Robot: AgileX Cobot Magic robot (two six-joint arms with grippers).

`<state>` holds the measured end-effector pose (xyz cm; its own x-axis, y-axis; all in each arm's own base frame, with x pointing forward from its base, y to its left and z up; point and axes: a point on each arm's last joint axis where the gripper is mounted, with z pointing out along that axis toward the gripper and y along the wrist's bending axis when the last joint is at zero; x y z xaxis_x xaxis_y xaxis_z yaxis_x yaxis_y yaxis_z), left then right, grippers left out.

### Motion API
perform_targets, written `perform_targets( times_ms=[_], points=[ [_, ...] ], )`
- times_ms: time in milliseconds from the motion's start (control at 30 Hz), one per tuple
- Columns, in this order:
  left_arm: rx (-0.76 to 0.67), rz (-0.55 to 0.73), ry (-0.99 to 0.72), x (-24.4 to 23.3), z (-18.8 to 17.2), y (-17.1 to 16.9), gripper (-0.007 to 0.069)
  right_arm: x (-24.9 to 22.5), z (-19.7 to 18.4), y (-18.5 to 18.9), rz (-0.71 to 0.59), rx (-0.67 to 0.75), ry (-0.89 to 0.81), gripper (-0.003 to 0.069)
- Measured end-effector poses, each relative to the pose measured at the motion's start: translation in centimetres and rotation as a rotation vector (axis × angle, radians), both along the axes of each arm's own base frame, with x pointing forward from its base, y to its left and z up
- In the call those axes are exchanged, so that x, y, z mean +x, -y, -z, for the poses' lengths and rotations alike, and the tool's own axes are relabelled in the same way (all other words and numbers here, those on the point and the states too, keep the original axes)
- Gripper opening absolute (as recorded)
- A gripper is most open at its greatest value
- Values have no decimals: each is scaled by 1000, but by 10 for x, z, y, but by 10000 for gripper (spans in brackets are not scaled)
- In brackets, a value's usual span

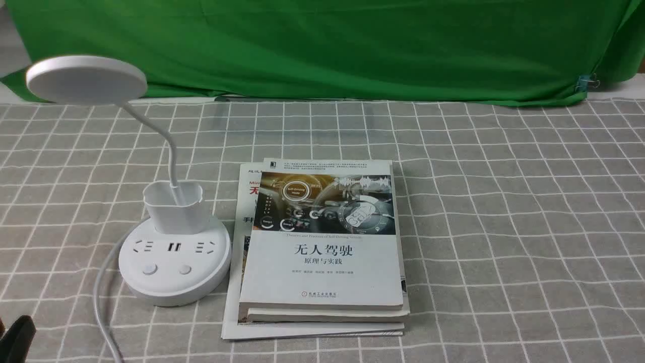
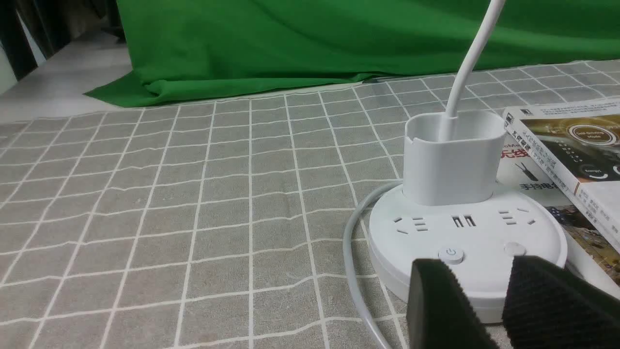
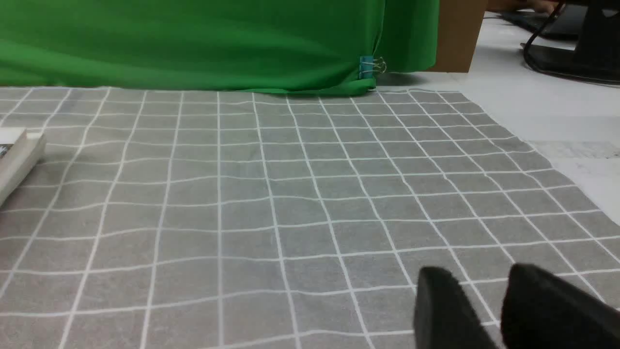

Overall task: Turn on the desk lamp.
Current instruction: Use the left arm to press the button switch on the lamp holder

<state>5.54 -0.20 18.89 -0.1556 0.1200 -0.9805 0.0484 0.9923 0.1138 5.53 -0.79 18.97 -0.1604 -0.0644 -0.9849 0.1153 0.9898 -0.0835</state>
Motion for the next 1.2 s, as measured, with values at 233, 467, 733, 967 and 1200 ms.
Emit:
perform_targets(
  times_ms=[233, 467, 733, 967, 1200],
  points=[
    [0, 0, 0, 0, 0, 0, 204, 0, 0, 0, 0, 0, 0, 245],
    [0, 0, 0, 0, 0, 0, 211, 0, 0, 0, 0, 0, 0, 245],
    [0, 0, 0, 0, 0, 0, 218, 0, 0, 0, 0, 0, 0, 245],
    [-1, -3, 63, 1, -6, 0, 227, 0, 0, 0, 0, 0, 0, 245],
    [-6, -14, 329, 0, -30, -1, 235, 0, 0, 0, 0, 0, 0, 245]
  ],
)
